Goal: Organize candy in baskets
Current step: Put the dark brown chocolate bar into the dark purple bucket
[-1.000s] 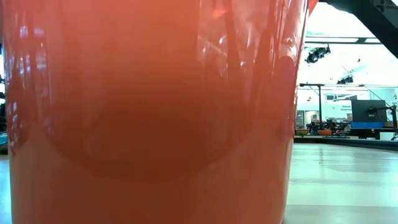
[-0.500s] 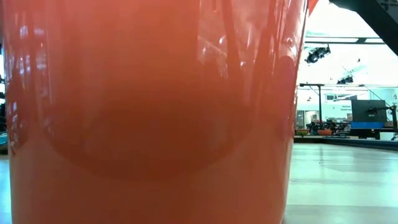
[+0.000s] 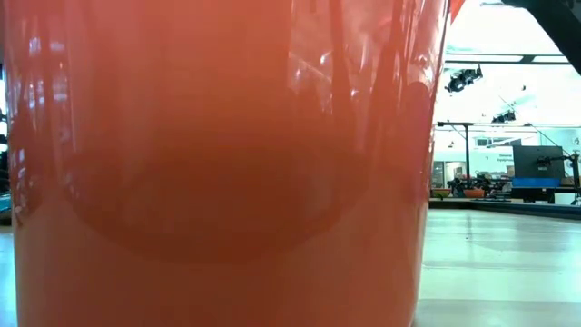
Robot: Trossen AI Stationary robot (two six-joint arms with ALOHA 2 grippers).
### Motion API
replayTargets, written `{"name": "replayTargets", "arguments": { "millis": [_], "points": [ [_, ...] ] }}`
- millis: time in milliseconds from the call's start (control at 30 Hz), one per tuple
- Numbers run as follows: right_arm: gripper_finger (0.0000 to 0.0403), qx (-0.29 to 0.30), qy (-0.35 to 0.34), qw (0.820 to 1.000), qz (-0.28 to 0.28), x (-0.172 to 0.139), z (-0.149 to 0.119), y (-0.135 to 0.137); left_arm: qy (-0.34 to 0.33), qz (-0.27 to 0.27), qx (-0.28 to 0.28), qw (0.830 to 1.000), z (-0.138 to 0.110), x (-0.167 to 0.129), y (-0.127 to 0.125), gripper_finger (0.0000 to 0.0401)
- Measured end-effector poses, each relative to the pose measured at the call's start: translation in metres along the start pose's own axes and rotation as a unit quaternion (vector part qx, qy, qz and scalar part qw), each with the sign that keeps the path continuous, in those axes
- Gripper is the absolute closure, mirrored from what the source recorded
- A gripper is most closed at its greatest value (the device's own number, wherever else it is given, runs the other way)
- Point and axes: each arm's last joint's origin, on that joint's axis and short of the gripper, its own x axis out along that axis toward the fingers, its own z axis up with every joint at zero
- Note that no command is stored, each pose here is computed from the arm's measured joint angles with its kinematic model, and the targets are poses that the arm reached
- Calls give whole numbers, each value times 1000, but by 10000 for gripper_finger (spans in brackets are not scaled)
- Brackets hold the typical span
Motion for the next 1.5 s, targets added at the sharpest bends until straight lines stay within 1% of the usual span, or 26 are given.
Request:
{"name": "replayTargets", "arguments": {
  "millis": [100,200,267,367,467,533,667,767,833,967,1067,1167,1333,1500],
  "points": [
    [402,-1,-6,1000,-16,-30,3,4,-2,-1,0,1000,0,0,0,346],
    [402,1,11,999,-52,-51,-1,4,-1,-1,1,1000,0,0,0,346],
    [402,5,23,998,-65,-67,-4,4,-1,-1,1,1000,0,0,0,346],
    [402,30,41,996,-75,-98,-9,6,-1,-1,1,1000,0,0,0,346],
    [402,62,70,992,-87,-126,-21,10,-1,-1,1,1000,0,0,0,346],
    [402,86,81,989,-84,-148,-29,15,-2,0,1,1000,0,0,0,346],
    [402,143,103,983,-56,-188,-48,30,-7,9,2,1000,1,0,0,346],
    [402,180,95,978,-36,-216,-65,47,-10,14,2,1000,1,0,1,346],
    [402,198,91,976,-27,-230,-76,58,-17,24,1,1000,2,0,1,346],
    [402,234,88,968,-30,-247,-101,80,-43,51,-13,998,5,3,1,346],
    [402,250,109,961,-47,-252,-123,94,-60,54,-20,997,9,9,-1,346],
    [403,251,145,953,-86,-257,-146,102,-80,45,-9,996,15,18,-4,346],
    [403,268,204,929,-152,-266,-177,109,-103,10,-11,995,24,40,-12,346],
    [403,272,235,920,-159,-272,-199,121,-126,-6,-19,992,31,61,-17,346]
  ]
}}
